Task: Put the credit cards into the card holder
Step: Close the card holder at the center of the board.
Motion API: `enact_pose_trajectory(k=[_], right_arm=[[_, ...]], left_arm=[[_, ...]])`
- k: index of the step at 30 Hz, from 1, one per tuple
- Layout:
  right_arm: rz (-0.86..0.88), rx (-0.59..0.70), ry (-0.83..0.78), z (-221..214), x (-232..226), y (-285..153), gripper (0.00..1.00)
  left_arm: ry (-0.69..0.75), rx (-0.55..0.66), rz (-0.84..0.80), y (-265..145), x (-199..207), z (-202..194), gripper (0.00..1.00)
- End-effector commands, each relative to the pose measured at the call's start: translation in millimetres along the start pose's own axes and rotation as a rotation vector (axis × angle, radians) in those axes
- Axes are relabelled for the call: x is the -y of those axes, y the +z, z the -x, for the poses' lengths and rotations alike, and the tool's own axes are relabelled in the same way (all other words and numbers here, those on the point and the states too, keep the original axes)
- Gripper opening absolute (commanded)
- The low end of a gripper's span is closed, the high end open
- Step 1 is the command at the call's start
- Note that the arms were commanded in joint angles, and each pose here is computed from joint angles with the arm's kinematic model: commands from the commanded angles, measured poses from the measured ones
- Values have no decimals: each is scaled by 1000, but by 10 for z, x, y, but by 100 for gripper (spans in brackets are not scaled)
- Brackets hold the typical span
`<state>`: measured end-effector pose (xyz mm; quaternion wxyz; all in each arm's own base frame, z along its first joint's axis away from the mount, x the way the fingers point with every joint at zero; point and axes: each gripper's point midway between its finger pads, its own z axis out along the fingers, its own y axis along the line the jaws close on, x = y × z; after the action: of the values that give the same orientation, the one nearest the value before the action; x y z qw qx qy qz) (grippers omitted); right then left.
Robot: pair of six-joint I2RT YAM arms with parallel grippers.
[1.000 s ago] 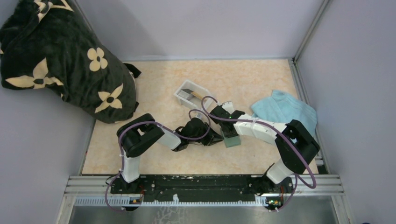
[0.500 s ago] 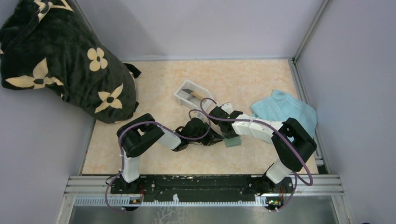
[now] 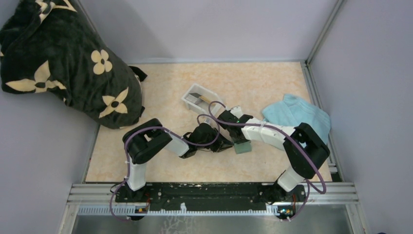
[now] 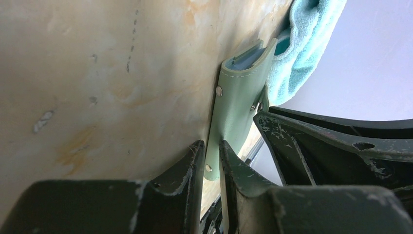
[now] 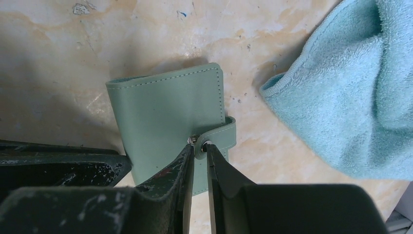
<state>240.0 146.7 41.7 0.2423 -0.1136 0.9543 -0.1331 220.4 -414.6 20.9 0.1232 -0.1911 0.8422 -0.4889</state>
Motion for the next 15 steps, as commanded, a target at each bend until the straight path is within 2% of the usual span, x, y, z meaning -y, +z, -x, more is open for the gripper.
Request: enact_pose_trajectory(k=[1,6,15], right_arm=[[4,76,29,252,0,-153,16],[-3,62,14,231,-9,-125,9],[-42,47,-8,169,37,-70,5]], left_arm=[[17,-3,209,-3,-683,-54,26],[14,-5,206,4,-688,-55,26],[12,-7,207,3,-699,-59,26]])
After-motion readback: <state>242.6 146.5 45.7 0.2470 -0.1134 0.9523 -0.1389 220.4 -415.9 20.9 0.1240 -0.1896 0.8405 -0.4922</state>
